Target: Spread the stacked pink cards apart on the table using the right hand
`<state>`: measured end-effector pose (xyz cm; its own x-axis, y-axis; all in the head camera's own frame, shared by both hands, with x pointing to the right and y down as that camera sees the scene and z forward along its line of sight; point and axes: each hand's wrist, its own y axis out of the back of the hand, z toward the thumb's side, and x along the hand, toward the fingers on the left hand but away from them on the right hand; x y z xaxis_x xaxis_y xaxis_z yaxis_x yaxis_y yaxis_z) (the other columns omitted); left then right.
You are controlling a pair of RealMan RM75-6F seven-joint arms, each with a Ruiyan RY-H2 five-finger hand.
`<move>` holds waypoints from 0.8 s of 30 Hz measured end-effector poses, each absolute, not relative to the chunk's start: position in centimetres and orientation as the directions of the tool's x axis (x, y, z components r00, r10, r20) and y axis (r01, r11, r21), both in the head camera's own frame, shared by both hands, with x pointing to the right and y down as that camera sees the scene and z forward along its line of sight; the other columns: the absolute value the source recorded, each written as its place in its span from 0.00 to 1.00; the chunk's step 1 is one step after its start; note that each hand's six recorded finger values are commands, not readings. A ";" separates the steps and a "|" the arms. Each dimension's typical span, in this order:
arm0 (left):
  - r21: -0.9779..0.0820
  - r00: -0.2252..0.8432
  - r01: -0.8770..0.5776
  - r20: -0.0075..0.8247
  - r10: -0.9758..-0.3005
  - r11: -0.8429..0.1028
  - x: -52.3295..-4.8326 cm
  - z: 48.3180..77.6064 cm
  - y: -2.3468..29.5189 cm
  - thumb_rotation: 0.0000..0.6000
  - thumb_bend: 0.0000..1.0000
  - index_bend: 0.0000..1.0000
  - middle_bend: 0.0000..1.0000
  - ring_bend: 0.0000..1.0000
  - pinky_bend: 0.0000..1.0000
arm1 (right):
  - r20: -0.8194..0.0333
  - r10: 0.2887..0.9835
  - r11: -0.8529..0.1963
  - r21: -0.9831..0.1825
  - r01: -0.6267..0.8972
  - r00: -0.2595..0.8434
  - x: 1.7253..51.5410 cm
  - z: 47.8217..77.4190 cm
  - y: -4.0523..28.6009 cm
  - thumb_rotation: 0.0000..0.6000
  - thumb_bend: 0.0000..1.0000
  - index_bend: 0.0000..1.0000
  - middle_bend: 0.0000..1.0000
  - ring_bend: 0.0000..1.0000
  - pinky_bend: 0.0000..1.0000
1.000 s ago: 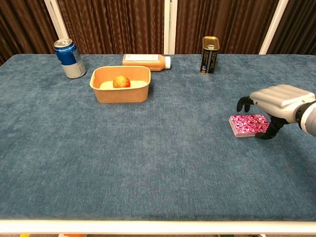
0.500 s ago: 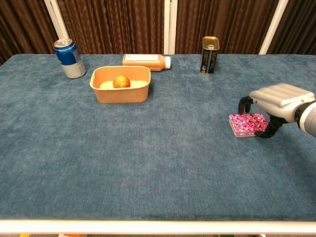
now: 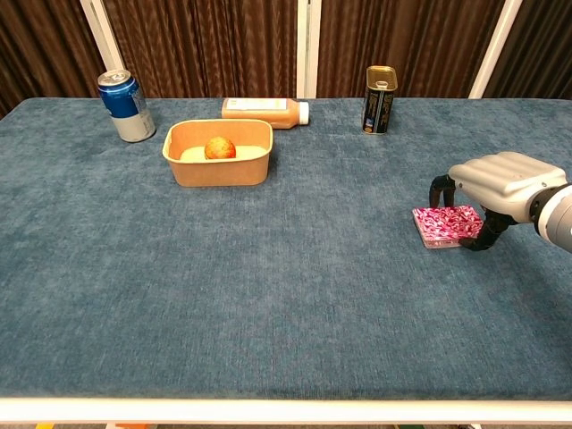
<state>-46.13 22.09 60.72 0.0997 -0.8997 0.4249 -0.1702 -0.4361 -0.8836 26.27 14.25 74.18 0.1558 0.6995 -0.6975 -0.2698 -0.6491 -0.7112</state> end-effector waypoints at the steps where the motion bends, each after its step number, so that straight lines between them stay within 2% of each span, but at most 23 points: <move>1: -0.884 0.100 -0.170 0.425 -0.900 -0.436 -46.1 60.7 22.1 1.00 0.01 0.18 0.15 0.02 0.19 | -0.697 0.700 -0.649 -0.711 -0.270 0.155 26.3 74.2 14.3 1.00 0.23 0.40 0.36 0.77 0.83; 24: -0.882 0.102 -0.175 0.425 -0.899 -0.437 -46.1 60.7 22.1 1.00 0.01 0.18 0.15 0.02 0.18 | -0.674 0.722 -0.633 -0.735 -0.242 0.156 26.3 73.3 13.7 1.00 0.27 0.46 0.42 0.77 0.83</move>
